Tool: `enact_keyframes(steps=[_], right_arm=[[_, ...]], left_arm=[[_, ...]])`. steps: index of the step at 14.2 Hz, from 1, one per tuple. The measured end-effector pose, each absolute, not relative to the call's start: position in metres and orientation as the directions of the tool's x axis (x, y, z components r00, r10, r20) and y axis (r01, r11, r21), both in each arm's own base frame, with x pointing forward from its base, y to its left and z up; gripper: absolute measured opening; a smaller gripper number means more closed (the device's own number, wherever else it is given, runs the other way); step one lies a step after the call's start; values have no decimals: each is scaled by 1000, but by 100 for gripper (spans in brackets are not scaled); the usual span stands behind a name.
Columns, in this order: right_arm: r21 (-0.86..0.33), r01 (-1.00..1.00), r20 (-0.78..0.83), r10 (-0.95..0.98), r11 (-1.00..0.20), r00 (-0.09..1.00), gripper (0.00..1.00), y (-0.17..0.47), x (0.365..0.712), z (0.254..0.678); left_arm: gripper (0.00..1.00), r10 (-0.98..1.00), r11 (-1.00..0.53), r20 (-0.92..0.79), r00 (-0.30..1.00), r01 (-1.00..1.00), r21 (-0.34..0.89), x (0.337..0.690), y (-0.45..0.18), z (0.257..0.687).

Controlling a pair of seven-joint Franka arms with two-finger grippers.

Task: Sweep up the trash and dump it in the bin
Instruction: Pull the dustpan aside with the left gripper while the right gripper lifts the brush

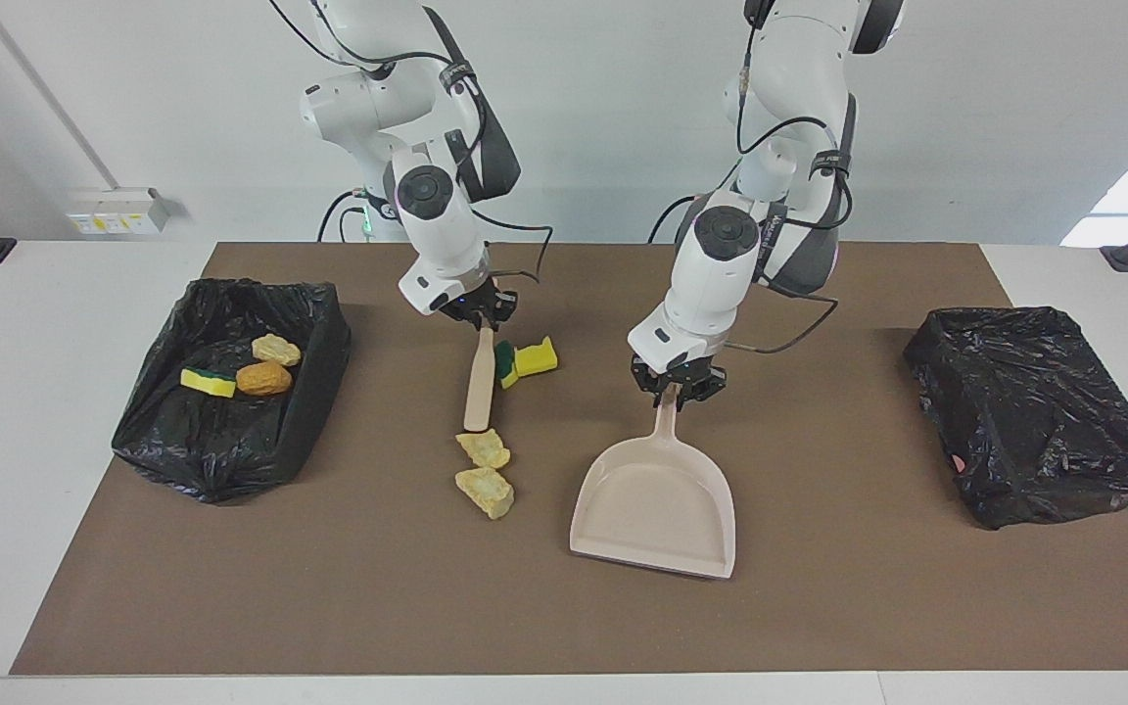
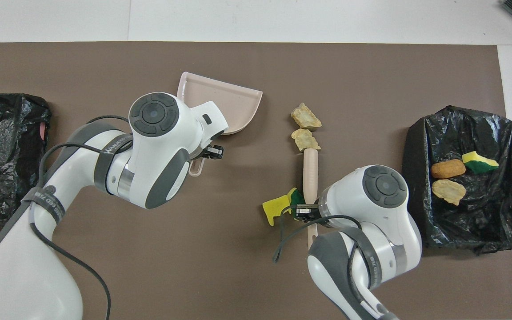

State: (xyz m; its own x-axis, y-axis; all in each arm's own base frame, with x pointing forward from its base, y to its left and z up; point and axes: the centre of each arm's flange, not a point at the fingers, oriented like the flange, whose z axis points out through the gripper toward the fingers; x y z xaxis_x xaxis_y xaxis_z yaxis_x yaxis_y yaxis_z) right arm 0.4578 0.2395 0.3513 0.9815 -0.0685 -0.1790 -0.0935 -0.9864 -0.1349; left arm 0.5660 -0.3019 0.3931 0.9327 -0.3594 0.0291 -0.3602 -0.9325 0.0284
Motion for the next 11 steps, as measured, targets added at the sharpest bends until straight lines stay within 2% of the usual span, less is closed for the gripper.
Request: enact_keyframes(steps=[3, 6, 8, 11], right_arm=[[-152, -50, -185, -21, -987, 982, 26, 271, 457, 359], [-143, -22, -233, 12, -989, 972, 26, 271, 461, 375], [-119, 36, -230, 63, -992, 971, 26, 254, 473, 394], [-10, 160, -172, 159, -987, 972, 26, 229, 490, 422]], left_arm=[[32, -539, -842, -30, 842, -539, 26, 567, -266, 411], [32, -685, -728, -76, 725, -683, 50, 568, -219, 436], [32, -797, -604, -101, 596, -792, 88, 570, -179, 447], [32, -925, -374, -119, 362, -921, 111, 576, -124, 448]])
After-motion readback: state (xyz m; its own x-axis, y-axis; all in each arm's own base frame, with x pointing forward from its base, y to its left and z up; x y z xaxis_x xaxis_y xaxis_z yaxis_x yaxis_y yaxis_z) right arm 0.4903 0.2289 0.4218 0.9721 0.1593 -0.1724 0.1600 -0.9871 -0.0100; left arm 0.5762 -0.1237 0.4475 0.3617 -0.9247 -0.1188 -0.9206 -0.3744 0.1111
